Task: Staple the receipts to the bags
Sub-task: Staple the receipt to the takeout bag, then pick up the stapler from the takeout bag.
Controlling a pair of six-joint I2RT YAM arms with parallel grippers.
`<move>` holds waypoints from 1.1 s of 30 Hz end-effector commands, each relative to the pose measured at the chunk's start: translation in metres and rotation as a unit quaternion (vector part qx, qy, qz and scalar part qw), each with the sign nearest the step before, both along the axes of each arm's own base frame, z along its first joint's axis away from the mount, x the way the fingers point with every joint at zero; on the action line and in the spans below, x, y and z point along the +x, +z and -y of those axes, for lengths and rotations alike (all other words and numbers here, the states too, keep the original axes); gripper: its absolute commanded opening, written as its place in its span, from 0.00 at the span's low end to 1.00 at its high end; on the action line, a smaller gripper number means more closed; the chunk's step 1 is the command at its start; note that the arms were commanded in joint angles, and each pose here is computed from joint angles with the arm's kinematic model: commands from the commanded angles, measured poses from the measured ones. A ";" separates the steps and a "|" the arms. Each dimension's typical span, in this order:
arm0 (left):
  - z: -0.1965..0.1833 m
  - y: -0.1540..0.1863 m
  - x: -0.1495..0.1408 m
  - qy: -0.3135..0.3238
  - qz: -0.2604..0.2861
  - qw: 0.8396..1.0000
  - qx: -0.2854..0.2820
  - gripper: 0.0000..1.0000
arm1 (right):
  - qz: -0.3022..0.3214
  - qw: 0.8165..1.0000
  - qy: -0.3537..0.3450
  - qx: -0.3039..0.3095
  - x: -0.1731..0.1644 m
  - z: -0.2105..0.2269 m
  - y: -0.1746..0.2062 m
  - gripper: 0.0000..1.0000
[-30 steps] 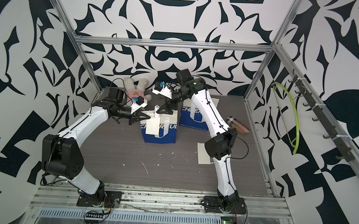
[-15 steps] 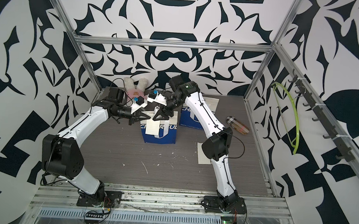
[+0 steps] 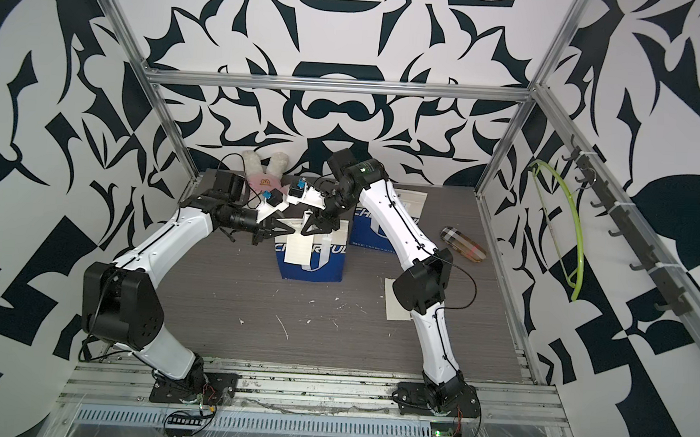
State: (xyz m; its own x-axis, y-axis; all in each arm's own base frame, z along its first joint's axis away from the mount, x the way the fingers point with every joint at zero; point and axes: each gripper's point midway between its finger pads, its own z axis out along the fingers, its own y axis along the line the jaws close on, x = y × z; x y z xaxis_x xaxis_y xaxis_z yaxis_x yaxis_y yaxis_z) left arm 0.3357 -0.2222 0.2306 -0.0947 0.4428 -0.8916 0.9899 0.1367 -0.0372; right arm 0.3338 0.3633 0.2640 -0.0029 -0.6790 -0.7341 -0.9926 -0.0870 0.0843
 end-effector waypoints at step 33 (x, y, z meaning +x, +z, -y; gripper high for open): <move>-0.005 -0.018 0.003 0.020 -0.019 0.999 0.027 0.00 | 0.020 0.848 -0.494 0.191 0.033 0.022 0.081 0.78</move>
State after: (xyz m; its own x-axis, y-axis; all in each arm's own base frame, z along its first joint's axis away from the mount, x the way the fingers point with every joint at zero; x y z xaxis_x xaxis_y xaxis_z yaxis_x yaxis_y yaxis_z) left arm 0.3397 -0.2231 0.2306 -0.0901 0.4460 -0.8905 0.9887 0.1473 -0.0263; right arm 0.3482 0.3432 0.3383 -0.3527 -0.2309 -0.9068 -0.7422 0.6592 0.1208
